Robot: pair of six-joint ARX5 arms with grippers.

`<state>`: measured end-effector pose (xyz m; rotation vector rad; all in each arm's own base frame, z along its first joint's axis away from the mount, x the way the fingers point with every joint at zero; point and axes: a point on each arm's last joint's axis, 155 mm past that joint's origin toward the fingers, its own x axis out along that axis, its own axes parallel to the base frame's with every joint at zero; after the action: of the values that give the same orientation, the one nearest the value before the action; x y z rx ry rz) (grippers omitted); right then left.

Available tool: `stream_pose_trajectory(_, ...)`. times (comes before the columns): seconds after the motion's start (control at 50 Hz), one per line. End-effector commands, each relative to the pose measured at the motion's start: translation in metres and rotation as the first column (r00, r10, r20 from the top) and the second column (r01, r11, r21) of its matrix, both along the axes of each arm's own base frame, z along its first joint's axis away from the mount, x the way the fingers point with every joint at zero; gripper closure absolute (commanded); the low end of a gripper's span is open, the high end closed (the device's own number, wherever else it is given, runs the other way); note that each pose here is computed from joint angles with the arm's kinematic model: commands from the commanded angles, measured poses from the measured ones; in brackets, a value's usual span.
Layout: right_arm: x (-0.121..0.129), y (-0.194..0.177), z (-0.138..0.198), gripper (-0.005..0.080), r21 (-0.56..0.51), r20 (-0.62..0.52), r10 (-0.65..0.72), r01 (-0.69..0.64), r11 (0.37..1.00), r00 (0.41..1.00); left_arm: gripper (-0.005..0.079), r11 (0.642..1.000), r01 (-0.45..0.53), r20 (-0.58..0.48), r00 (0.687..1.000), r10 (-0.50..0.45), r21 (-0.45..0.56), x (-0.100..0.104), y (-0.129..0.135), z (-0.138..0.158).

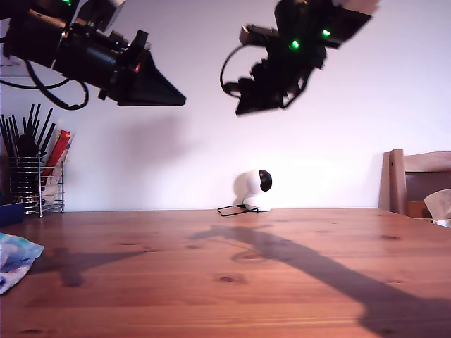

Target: Fold the socks in front of you. After folding them, place them to the left side.

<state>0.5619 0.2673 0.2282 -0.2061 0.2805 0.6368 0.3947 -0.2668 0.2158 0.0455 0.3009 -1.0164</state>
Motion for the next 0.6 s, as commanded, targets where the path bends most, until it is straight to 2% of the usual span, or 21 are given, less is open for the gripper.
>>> stream_pose_trajectory(0.0,-0.021,-0.002,0.058,0.0764,0.068,0.091,0.010,-0.016,0.998,0.996,0.0762,1.000,0.021,0.002,1.000,-0.021,0.005,-0.007,-0.009,-0.005)
stream_pose_trajectory(0.28,-0.085,-0.001,0.069,0.0764,0.089,0.042,0.100,-0.103,0.991,0.994,0.0762,0.997,0.077,-0.006,0.997,-0.077,0.007,-0.028,-0.037,-0.006)
stream_pose_trajectory(0.58,-0.150,-0.002,0.090,0.0764,0.121,0.022,0.212,-0.213,0.970,0.977,0.0762,0.998,0.057,0.022,0.998,-0.057,0.011,-0.054,-0.033,0.031)
